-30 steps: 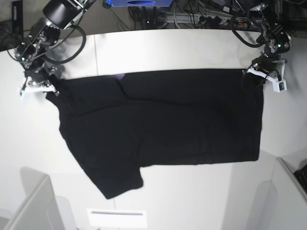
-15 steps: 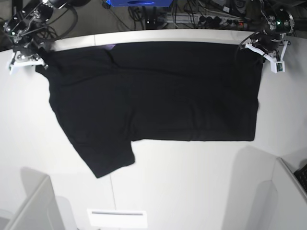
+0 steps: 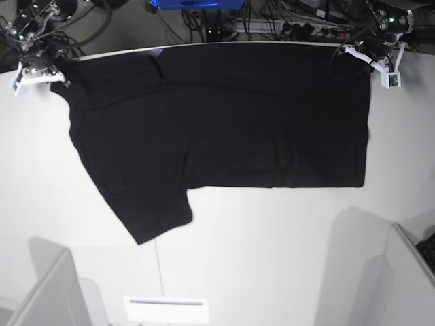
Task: Fold the T-shirt properly
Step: 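Grasp the shirt's hem corner with the right gripper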
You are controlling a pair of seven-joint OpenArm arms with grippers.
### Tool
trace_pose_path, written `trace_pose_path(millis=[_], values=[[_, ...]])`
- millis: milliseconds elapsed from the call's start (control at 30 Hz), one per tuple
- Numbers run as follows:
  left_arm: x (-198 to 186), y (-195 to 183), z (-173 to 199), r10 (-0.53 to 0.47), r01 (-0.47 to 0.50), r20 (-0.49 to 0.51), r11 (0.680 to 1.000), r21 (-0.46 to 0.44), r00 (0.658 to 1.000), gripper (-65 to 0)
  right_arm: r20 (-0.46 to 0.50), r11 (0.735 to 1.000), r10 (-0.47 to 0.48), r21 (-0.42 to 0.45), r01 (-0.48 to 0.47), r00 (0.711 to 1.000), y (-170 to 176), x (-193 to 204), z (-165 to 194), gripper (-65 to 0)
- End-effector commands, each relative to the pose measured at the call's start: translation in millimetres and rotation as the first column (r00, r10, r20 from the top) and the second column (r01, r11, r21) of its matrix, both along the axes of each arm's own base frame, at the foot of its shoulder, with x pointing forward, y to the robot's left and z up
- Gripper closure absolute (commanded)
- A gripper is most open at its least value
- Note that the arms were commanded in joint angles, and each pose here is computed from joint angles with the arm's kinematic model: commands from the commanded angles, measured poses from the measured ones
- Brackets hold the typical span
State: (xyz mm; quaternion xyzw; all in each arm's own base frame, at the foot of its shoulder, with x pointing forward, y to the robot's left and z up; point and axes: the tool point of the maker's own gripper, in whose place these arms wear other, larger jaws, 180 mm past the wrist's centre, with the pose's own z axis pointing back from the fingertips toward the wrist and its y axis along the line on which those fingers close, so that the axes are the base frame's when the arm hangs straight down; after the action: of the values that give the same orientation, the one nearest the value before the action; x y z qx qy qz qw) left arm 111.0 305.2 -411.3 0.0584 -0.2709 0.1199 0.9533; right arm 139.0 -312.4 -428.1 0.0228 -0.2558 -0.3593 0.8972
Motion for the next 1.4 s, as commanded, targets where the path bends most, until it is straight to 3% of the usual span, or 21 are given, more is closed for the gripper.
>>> trace_pose_path(millis=[0, 100, 167, 233, 267, 433, 500, 567, 633, 833, 1067, 1167, 1367], values=[[0.0, 10.7, 7.9, 0.004, -0.004, 0.009, 0.999, 0.046, 1.000, 0.0, 0.028, 0.999, 0.000, -0.054, 0.002, 1.000, -13.3, 5.1, 11.9, 0.0], [1.0, 10.8, 9.1, 0.002, -0.003, 0.013, 0.999, 0.047, 1.000, 0.0, 0.016, 0.999, 0.000, -0.043, 0.001, 1.000, -12.1, 3.3, 11.1, 0.0], [1.2, 10.6, 9.2, 0.002, -0.003, 0.014, 0.999, 0.046, 1.000, -2.5, 0.020, 0.999, -0.001, -0.049, 0.002, 1.000, -12.8, 3.4, 12.7, -13.1], [1.2, 10.6, 9.2, 0.002, -0.003, 0.014, 0.999, 0.046, 1.000, -18.8, 0.033, 0.998, 0.003, -0.066, -0.001, 0.999, -14.2, 5.8, 19.0, -26.4], [1.5, 10.6, 9.6, 0.002, -0.002, 0.015, 0.999, 0.046, 1.000, -25.5, 0.040, 0.997, 0.006, -0.078, -0.003, 0.999, -15.2, 7.6, 23.0, -29.9], [7.6, 10.6, 13.7, -0.005, 0.003, 0.034, 0.999, 0.051, 0.999, -53.0, 0.084, 0.991, 0.022, -0.131, -0.011, 0.996, -19.6, 18.0, 43.7, -29.6], [18.2, 9.4, 23.9, -0.017, 0.013, 0.069, 0.998, 0.066, 0.997, -58.7, 0.101, 0.989, 0.036, -0.145, -0.021, 0.994, -20.0, 25.7, 50.0, -29.6], [25.9, 9.2, 34.0, -0.028, 0.020, 0.098, 0.996, 0.084, 0.995, -60.2, 0.125, 0.989, 0.039, -0.149, -0.020, 0.991, -20.6, 37.0, 54.4, -29.6], [35.2, 14.9, 47.6, -0.024, 0.009, 0.139, 0.994, 0.111, 0.990, -60.1, 0.155, 0.987, 0.063, -0.157, -0.038, 0.986, -20.5, 54.2, 61.8, -29.7], [57.9, 43.7, 75.6, 0.043, -0.084, 0.244, 0.984, 0.159, 0.969, -59.9, 0.189, 0.962, 0.253, -0.156, -0.225, 0.949, 13.8, 117.6, 67.2, -29.3], [81.4, 51.2, 93.9, 0.025, -0.085, 0.307, 0.980, 0.182, 0.951, -57.8, 0.233, 0.942, 0.334, -0.106, -0.318, 0.913, 40.9, 175.8, 66.3, -29.1], [85.8, 52.4, 97.4, 0.024, -0.088, 0.320, 0.979, 0.184, 0.947, -43.1, 0.207, 0.921, 0.389, -0.101, -0.376, 0.897, 52.0, 203.3, 57.8, -29.1], [84.9, 53.4, 93.5, 0.031, -0.090, 0.313, 0.980, 0.177, 0.949, 0.0, 0.231, 0.874, 0.484, -0.168, -0.455, 0.844, 74.0, 257.5, 53.3, -30.0]])
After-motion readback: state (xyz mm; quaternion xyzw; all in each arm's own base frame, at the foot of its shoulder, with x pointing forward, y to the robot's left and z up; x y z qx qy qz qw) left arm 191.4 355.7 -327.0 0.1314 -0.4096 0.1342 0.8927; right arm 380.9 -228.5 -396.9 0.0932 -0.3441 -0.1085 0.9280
